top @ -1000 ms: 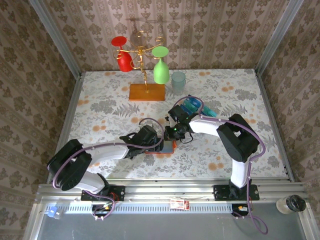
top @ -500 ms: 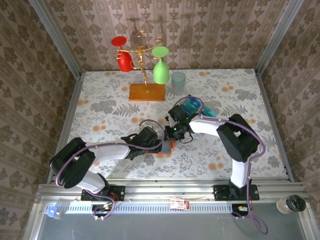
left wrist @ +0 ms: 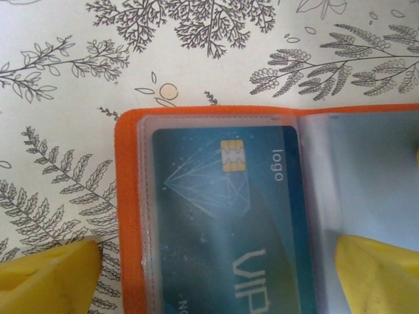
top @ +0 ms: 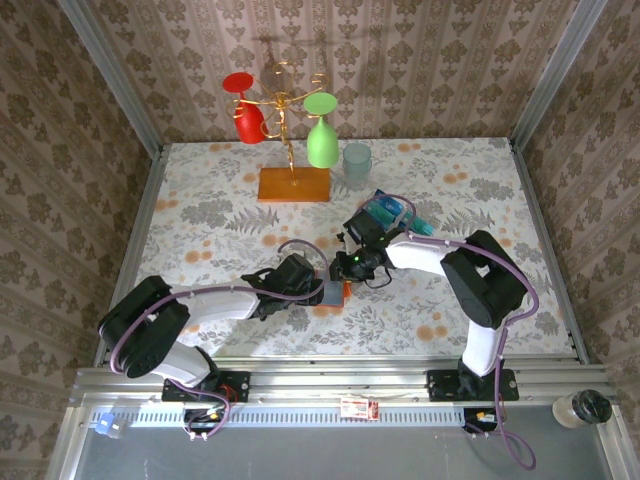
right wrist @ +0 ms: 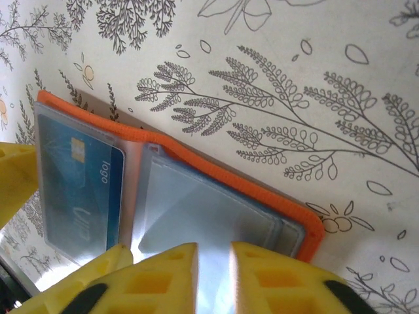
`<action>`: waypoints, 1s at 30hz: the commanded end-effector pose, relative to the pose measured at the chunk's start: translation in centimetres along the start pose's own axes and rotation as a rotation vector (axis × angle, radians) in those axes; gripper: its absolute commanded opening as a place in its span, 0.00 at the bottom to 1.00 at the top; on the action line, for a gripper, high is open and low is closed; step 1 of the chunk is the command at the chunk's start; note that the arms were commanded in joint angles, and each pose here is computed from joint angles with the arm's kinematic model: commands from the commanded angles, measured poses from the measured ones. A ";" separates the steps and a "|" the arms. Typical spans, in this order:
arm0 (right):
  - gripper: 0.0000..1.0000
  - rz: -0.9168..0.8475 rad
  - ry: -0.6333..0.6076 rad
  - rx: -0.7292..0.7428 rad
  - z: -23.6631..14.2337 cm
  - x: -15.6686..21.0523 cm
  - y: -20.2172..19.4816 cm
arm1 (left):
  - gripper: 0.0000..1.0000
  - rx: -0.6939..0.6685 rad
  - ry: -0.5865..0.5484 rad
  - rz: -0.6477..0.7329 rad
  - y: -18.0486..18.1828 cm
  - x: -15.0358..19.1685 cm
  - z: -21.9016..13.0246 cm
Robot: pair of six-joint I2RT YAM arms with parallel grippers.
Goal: Put the credit cards into the card holder
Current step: Turn over the card slot at the card holder.
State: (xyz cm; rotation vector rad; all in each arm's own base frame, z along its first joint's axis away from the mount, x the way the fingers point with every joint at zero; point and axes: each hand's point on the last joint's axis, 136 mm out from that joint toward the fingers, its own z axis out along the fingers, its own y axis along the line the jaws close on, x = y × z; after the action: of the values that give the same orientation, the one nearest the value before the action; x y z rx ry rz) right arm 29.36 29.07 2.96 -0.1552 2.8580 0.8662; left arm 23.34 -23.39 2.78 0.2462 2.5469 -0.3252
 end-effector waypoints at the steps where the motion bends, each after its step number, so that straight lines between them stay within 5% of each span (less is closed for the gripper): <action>1: 0.13 -0.012 -0.022 -0.003 -1.2 -0.2 0.4 | 0.96 0.007 -0.010 0.003 0.1 -0.1 -0.9; 30: 0.04 -0.028 0.077 -0.007 1.9 0.4 0.8 | 1.00 0.023 -0.001 0.039 -0.2 -0.1 -1.0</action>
State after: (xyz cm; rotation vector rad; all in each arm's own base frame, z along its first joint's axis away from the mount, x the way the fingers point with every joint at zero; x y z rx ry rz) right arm 29.37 30.06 2.19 -0.2407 2.8931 0.8450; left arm 23.15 -23.62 4.32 0.2689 2.5204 -0.3683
